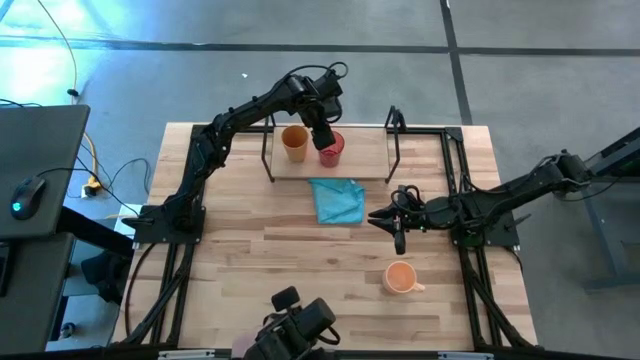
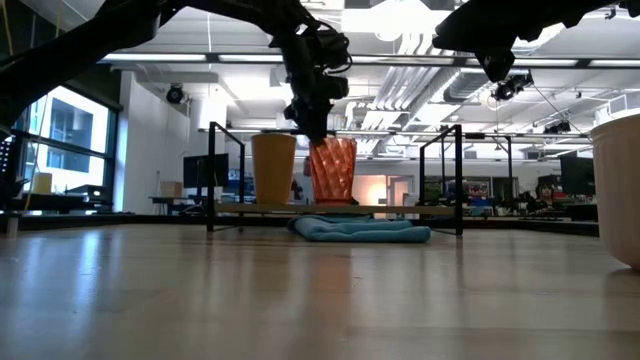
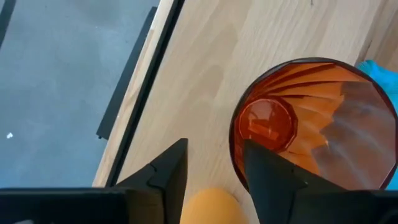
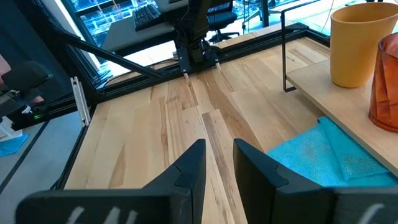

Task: Stack small to large cups/mugs on shelf
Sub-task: Put the orange cup on the shelf

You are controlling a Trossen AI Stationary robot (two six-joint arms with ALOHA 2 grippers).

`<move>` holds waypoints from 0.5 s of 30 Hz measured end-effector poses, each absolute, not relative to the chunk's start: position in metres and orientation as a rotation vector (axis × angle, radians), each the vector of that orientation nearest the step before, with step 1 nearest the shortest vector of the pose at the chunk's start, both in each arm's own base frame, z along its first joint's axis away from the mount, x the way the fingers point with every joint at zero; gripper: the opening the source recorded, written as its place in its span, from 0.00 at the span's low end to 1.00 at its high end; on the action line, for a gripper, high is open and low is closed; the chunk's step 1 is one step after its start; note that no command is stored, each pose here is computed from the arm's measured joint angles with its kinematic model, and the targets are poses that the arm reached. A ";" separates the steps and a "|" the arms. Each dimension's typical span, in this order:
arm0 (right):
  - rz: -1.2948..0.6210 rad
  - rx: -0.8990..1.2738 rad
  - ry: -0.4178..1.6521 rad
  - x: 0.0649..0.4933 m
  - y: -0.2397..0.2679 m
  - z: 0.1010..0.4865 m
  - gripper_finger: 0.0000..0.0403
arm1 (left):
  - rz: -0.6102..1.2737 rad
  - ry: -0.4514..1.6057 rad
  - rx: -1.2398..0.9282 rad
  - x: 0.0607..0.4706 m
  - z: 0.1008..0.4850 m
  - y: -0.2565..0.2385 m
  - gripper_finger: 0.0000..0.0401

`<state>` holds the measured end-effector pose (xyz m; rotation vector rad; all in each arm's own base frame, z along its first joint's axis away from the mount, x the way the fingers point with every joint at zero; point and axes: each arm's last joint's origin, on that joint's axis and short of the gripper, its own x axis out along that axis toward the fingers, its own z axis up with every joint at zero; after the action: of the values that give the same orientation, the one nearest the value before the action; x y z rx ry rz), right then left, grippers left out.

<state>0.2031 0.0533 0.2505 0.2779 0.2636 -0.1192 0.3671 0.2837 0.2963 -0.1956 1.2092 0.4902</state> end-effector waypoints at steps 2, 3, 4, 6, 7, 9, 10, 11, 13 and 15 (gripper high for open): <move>-0.120 0.277 0.265 0.203 0.053 0.250 0.18 | 0.491 1.210 -0.194 0.367 0.296 0.284 0.35; -0.120 0.277 0.265 0.203 0.053 0.250 0.18 | 0.492 1.210 -0.193 0.367 0.296 0.284 0.35; -0.119 0.277 0.265 0.203 0.053 0.250 0.18 | 0.492 1.210 -0.193 0.367 0.296 0.284 0.36; -0.119 0.277 0.265 0.203 0.053 0.250 0.18 | 0.492 1.210 -0.193 0.367 0.296 0.284 0.36; -0.119 0.278 0.265 0.203 0.053 0.250 0.18 | 0.492 1.210 -0.193 0.367 0.296 0.284 0.36; -0.119 0.277 0.265 0.203 0.053 0.250 0.18 | 0.489 1.209 -0.195 0.367 0.296 0.284 0.36; -0.119 0.277 0.265 0.203 0.053 0.250 0.18 | 0.483 1.207 -0.199 0.367 0.296 0.284 0.36; -0.120 0.278 0.265 0.203 0.053 0.250 0.18 | 0.478 1.205 -0.202 0.367 0.296 0.283 0.36; -0.120 0.277 0.265 0.203 0.053 0.250 0.18 | 0.469 1.202 -0.206 0.368 0.296 0.283 0.36; -0.119 0.277 0.265 0.203 0.053 0.250 0.18 | 0.468 1.201 -0.207 0.368 0.296 0.283 0.36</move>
<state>0.2031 0.0533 0.2503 0.2774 0.2651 -0.1195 0.3678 0.2828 0.2963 -0.2073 1.2015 0.4681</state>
